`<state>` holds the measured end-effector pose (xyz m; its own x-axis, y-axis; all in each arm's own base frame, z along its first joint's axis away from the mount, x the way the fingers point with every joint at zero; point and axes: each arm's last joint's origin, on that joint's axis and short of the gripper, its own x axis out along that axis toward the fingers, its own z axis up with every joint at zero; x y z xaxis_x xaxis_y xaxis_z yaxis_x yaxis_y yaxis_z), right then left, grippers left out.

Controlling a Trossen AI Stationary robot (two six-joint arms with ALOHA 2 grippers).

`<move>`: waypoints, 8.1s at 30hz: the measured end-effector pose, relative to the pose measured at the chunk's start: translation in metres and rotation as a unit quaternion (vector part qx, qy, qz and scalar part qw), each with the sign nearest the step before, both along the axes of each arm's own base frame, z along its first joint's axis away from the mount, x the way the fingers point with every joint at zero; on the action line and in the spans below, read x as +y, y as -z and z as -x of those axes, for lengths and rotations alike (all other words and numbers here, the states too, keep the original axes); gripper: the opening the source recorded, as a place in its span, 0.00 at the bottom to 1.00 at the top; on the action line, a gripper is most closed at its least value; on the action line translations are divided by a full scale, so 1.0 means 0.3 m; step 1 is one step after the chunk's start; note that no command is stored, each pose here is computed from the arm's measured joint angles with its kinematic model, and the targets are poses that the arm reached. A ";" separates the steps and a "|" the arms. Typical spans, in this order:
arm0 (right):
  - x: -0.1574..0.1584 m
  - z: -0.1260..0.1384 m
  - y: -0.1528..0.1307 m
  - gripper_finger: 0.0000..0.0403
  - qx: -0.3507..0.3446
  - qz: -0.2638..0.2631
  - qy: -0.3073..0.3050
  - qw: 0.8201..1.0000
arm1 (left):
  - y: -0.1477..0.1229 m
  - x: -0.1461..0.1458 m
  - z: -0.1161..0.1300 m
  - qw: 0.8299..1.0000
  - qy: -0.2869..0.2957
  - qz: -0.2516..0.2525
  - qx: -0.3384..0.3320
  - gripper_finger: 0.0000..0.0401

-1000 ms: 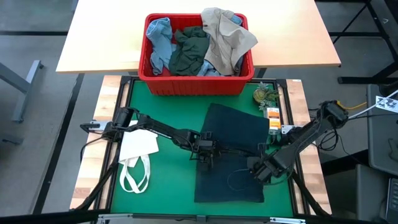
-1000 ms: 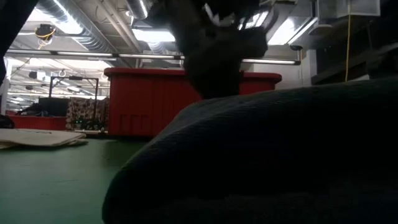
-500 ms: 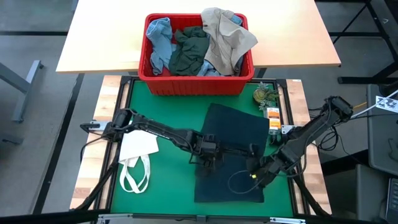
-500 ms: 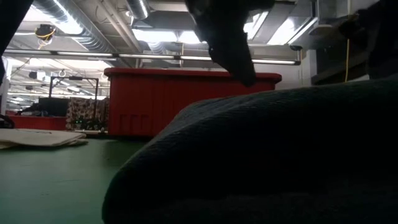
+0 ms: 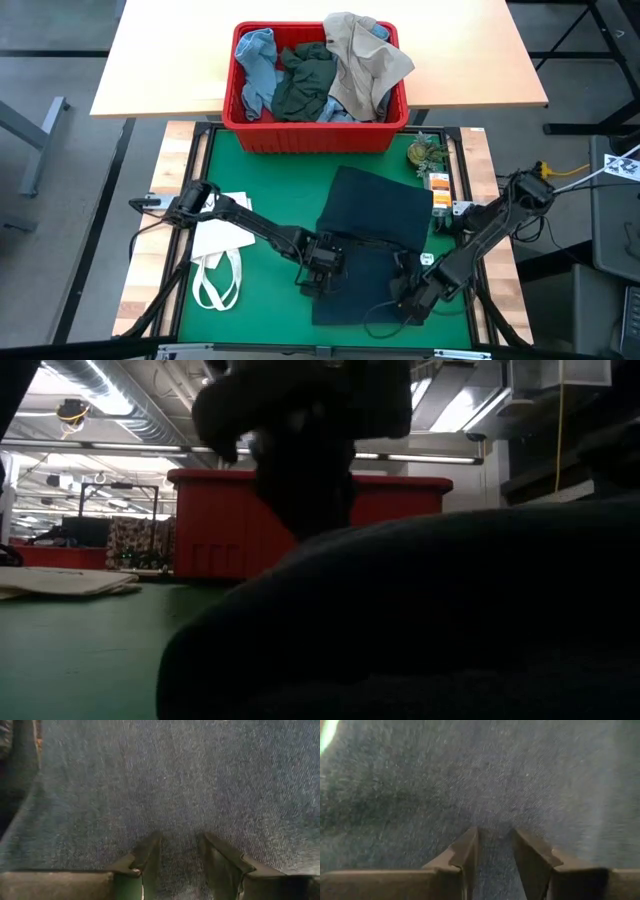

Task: Fold laundry
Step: Fold the dark blue pants

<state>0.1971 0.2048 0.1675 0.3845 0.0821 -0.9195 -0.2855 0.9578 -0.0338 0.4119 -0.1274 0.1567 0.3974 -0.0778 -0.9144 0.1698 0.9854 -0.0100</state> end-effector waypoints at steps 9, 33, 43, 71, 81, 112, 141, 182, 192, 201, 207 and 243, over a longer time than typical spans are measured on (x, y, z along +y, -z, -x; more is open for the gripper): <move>0.030 -0.010 0.109 0.31 0.055 0.024 -0.011 0.998 | 0.081 0.008 0.038 1.000 -0.010 0.003 -0.005 0.34; -0.003 0.036 -0.111 0.31 -0.003 -0.102 -0.035 0.994 | -0.161 -0.054 -0.061 0.998 0.004 0.035 -0.050 0.34; 0.084 0.115 -0.120 0.31 -0.035 -0.106 -0.089 0.990 | -0.178 -0.184 -0.032 0.994 0.034 0.055 -0.083 0.34; 0.168 0.148 0.066 0.31 0.039 -0.036 -0.095 0.994 | 0.099 -0.353 0.008 0.996 0.084 0.000 0.002 0.34; 0.137 0.099 0.078 0.31 0.030 -0.018 -0.083 0.996 | 0.076 -0.317 0.029 0.996 0.076 -0.019 0.039 0.34; 0.028 0.012 -0.069 0.31 -0.018 -0.075 -0.135 0.988 | -0.112 -0.266 0.117 0.997 0.019 -0.025 0.075 0.34; 0.048 0.024 -0.076 0.66 0.014 -0.132 -0.141 0.981 | -0.125 -0.301 0.111 0.999 -0.019 0.010 0.045 0.38; 0.025 0.027 0.067 0.59 0.078 0.037 -0.183 0.979 | -0.117 -0.322 0.090 0.989 -0.135 -0.033 -0.050 0.45; 0.025 0.027 0.067 0.59 0.078 0.037 -0.182 0.980 | -0.119 -0.315 0.086 0.989 -0.130 -0.047 -0.059 0.47; 0.026 0.026 0.068 0.59 0.077 0.035 -0.182 0.980 | -0.096 -0.343 0.099 0.993 -0.115 0.001 -0.015 0.47; 0.027 0.025 0.068 0.59 0.075 0.034 -0.182 0.980 | -0.030 -0.377 0.110 0.995 -0.095 -0.029 -0.002 0.47; 0.070 -0.004 -0.089 0.59 0.101 0.058 -0.197 0.973 | -0.067 -0.319 0.089 0.991 -0.115 -0.036 0.059 0.03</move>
<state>0.1982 0.2258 0.1940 0.1550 0.0776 -0.9849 -0.6418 0.7658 -0.0407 0.3851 -0.2230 0.1768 0.2872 0.0704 -0.9553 -0.0582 0.9967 0.0560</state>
